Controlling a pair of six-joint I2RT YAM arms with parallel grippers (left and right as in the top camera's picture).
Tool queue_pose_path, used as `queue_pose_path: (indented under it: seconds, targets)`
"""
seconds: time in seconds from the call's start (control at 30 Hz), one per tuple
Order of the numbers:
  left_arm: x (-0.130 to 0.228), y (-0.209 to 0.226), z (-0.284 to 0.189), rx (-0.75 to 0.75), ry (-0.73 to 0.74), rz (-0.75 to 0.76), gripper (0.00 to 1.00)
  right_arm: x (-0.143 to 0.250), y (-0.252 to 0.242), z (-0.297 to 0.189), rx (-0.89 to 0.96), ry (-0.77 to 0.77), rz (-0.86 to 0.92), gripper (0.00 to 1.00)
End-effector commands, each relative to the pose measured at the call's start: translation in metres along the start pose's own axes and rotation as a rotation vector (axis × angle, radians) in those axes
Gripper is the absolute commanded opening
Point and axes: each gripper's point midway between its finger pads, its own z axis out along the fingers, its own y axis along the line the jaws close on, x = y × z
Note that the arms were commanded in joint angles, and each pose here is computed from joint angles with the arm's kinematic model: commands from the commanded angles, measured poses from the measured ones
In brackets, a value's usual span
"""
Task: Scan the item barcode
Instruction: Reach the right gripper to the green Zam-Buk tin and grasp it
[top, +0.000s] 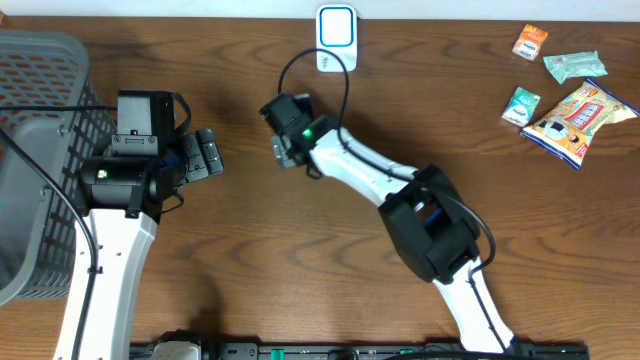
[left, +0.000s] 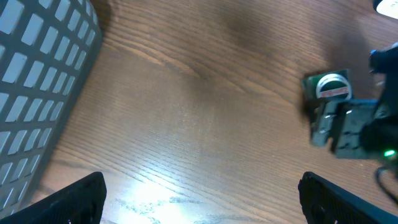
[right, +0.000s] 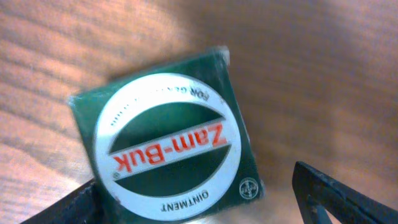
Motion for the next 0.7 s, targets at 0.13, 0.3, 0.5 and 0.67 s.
queue_pose_path:
  seconds: [0.13, 0.3, 0.5, 0.67]
  targets:
    - [-0.002, 0.003, -0.002, -0.012, -0.010, 0.002, 0.98, -0.045, 0.012, -0.040, -0.212, -0.128, -0.285, 0.85]
    - [-0.002, 0.003, -0.002, -0.012, -0.010, 0.002, 0.98, -0.039, 0.011, -0.029, -0.350, -0.102, -0.356, 0.89]
    - [-0.002, 0.003, -0.002, -0.012, -0.010, 0.002, 0.98, -0.031, -0.008, -0.008, -0.360, -0.056, -0.332, 0.91]
    - [-0.002, 0.003, -0.002, -0.012, -0.010, 0.002, 0.98, -0.026, -0.005, -0.005, -0.380, -0.038, -0.314, 0.87]
